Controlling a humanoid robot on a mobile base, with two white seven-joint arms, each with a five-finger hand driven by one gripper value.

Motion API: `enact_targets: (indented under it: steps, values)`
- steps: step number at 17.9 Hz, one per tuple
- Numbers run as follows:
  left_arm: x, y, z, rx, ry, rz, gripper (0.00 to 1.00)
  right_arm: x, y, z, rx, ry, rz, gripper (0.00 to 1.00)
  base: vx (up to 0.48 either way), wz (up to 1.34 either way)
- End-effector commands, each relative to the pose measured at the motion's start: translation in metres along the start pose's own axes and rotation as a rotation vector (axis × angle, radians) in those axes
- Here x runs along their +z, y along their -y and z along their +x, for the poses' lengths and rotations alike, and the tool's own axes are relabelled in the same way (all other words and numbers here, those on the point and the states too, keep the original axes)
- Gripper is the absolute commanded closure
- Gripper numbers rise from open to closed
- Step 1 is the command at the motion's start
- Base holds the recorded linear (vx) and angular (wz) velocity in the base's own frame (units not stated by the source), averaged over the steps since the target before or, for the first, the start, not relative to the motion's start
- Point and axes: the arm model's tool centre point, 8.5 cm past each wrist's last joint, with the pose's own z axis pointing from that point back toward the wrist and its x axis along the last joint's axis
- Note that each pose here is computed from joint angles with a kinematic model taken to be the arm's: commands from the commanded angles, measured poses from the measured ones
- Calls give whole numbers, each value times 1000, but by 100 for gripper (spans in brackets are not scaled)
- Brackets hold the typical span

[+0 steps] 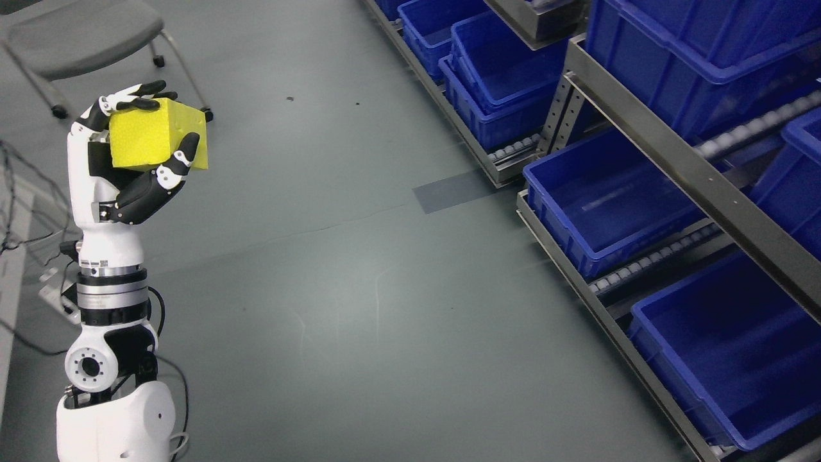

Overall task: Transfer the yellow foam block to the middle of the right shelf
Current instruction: 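Hold the cube in the left hand while turning toward the blue-bin shelf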

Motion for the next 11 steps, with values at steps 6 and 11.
enact_targets:
  steps: [6,11]
  values:
    - [1,-4,2,-16,-3,-10,96,0,11,6,-3,18,-18,0,234,-784]
    - [1,0,1,-11,-2,-21,96,0,11,6,-6,18,-18,0,185,-1120]
